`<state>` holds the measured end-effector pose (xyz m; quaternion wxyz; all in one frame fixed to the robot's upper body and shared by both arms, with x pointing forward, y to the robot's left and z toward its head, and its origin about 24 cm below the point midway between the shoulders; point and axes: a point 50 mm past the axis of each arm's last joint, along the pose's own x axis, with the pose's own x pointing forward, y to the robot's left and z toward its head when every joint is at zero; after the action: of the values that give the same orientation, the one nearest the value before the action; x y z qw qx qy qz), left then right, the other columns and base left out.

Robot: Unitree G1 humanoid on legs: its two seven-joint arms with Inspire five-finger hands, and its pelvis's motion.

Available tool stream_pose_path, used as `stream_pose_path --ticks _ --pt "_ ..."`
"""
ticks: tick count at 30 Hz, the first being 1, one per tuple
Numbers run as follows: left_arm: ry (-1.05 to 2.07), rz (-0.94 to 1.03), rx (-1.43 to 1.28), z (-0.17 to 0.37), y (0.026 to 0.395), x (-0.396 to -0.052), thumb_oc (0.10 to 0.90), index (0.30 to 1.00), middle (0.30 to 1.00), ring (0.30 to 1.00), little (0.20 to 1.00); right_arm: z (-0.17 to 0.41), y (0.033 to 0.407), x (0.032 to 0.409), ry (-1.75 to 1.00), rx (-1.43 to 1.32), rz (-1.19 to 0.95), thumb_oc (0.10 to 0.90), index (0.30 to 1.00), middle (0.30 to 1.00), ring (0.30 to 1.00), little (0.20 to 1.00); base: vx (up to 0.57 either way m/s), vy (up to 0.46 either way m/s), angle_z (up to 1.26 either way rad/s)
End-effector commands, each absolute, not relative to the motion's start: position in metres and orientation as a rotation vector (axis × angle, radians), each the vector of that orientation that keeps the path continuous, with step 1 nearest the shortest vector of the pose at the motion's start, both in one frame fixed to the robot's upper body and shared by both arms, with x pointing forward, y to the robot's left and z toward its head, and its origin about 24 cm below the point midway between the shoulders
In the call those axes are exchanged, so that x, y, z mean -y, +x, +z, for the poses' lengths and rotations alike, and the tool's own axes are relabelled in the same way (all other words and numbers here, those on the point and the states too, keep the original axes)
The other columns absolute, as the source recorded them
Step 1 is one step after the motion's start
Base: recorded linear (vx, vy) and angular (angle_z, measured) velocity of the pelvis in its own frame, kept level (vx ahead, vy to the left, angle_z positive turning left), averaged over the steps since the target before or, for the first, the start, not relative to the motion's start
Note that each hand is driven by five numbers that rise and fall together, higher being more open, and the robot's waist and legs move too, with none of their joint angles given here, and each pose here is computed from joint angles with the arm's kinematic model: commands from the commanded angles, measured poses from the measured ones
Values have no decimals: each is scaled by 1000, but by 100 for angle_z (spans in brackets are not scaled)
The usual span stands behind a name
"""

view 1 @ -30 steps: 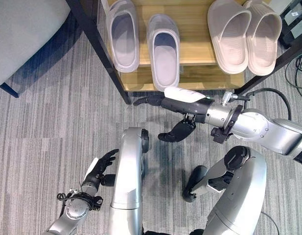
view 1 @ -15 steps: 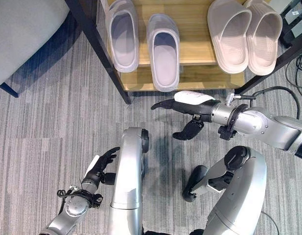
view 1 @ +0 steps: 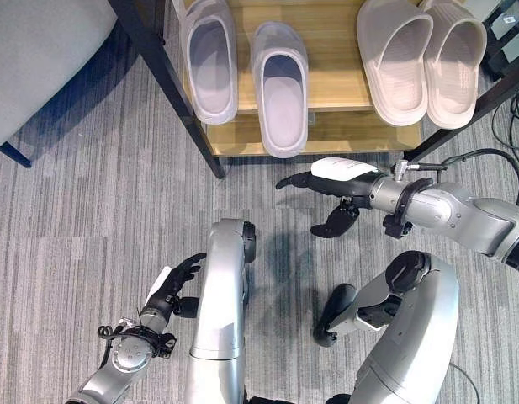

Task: Arrange the slippers neatly on the shoe rack.

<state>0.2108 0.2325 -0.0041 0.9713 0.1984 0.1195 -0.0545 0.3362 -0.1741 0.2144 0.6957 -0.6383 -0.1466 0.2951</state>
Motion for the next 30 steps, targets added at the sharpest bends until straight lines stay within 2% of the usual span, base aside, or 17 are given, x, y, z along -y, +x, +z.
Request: stream_pose_path --ticks 1,8,17,30 --pt "333 -201 -150 0 203 -204 800 900 900 900 900 271 336 171 -1391 576 465 800 900 900 900 900 0 0 0" --pt "319 -156 -185 -6 197 -209 800 900 900 900 900 269 348 185 -1284 597 279 800 900 900 900 900 0 0 0" --pt "313 -109 -232 -14 189 -216 800 900 900 900 900 254 360 189 -1167 573 168 800 900 900 900 900 0 0 0" --pt "347 -158 -218 -9 189 -217 800 900 900 900 900 250 349 169 -1259 523 425 800 900 900 900 900 0 0 0"
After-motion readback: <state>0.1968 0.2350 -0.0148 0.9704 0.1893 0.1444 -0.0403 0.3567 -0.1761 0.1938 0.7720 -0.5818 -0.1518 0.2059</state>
